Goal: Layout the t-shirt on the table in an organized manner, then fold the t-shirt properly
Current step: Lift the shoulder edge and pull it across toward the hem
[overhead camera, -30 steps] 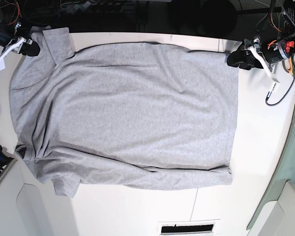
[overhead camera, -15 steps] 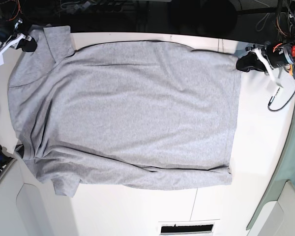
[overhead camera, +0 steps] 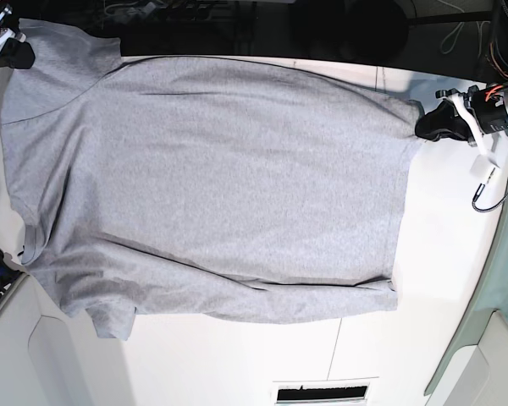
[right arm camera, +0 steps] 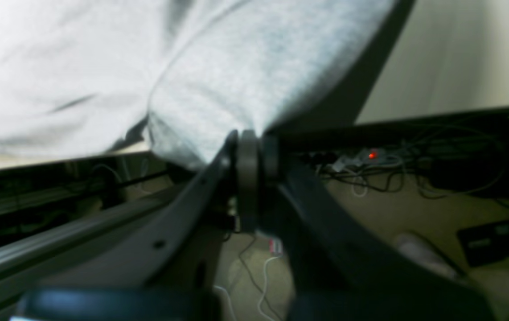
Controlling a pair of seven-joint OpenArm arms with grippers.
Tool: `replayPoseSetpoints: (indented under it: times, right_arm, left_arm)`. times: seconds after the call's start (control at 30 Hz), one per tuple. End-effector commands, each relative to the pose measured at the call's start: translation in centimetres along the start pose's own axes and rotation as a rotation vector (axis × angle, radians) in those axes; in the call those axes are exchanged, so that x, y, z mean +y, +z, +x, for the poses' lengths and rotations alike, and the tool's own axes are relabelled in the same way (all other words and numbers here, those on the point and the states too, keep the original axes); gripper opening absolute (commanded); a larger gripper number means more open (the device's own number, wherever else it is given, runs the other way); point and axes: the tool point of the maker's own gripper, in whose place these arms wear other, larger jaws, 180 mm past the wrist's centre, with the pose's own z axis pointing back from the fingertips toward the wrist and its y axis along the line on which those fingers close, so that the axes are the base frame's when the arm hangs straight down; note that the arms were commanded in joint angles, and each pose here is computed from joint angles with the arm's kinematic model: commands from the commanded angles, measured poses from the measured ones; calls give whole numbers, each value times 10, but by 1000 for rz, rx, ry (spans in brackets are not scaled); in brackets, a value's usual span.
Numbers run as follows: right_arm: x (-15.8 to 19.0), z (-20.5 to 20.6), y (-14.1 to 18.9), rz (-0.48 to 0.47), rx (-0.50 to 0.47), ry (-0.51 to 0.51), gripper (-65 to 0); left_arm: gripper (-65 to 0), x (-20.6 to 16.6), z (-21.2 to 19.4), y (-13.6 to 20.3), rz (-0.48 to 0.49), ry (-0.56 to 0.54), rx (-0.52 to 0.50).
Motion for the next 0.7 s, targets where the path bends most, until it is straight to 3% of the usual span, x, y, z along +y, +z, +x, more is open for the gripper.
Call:
replayPoseSetpoints:
  times: [0.0, 0.27, 0.67]
  right_arm:
    - [0, 15, 9, -1, -38, 29, -650]
    - [12, 66, 14, 0, -182, 92, -650]
    - [39, 149, -35, 49, -298, 164, -650]
  left_arm:
    - [-650, 2, 14, 8, 3, -25, -40]
    - [-650, 29, 40, 38, 98, -1, -177]
    - [-650, 48, 45, 8, 187, -85, -191]
